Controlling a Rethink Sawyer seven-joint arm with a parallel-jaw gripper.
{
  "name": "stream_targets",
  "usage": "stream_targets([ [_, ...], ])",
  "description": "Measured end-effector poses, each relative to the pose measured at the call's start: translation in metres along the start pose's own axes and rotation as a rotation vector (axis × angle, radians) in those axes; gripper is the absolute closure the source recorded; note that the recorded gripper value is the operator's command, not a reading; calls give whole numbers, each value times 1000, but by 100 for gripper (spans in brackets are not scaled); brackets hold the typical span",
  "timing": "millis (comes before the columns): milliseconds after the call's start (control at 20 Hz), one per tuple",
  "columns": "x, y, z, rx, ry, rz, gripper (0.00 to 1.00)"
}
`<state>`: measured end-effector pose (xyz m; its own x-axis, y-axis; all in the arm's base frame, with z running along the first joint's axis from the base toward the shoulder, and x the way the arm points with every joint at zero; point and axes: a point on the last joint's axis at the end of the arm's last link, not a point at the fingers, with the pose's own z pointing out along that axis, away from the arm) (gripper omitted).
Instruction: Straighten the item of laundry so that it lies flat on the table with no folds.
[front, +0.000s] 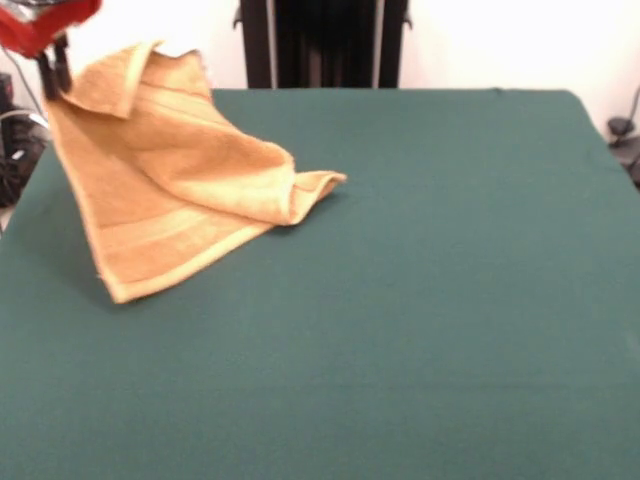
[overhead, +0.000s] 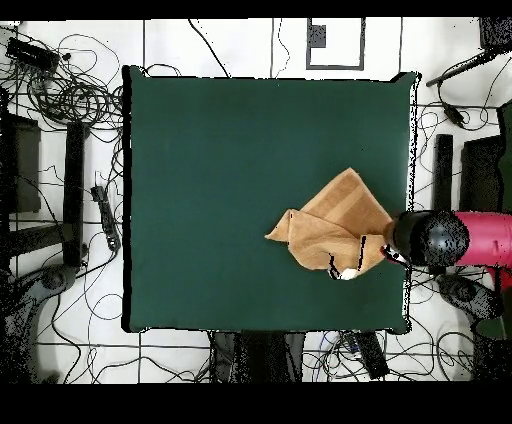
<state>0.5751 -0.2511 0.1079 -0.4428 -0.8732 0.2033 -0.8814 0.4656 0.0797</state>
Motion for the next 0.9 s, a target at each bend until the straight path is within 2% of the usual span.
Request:
stream_targets([
  [200,23,-5,-10,18,12,33,100],
  [400,36,-7,-14,27,17,51,100],
  [600,36,-8,-11,38,3,52,100],
  [900,26,-2,-6,61,-23,30,100],
])
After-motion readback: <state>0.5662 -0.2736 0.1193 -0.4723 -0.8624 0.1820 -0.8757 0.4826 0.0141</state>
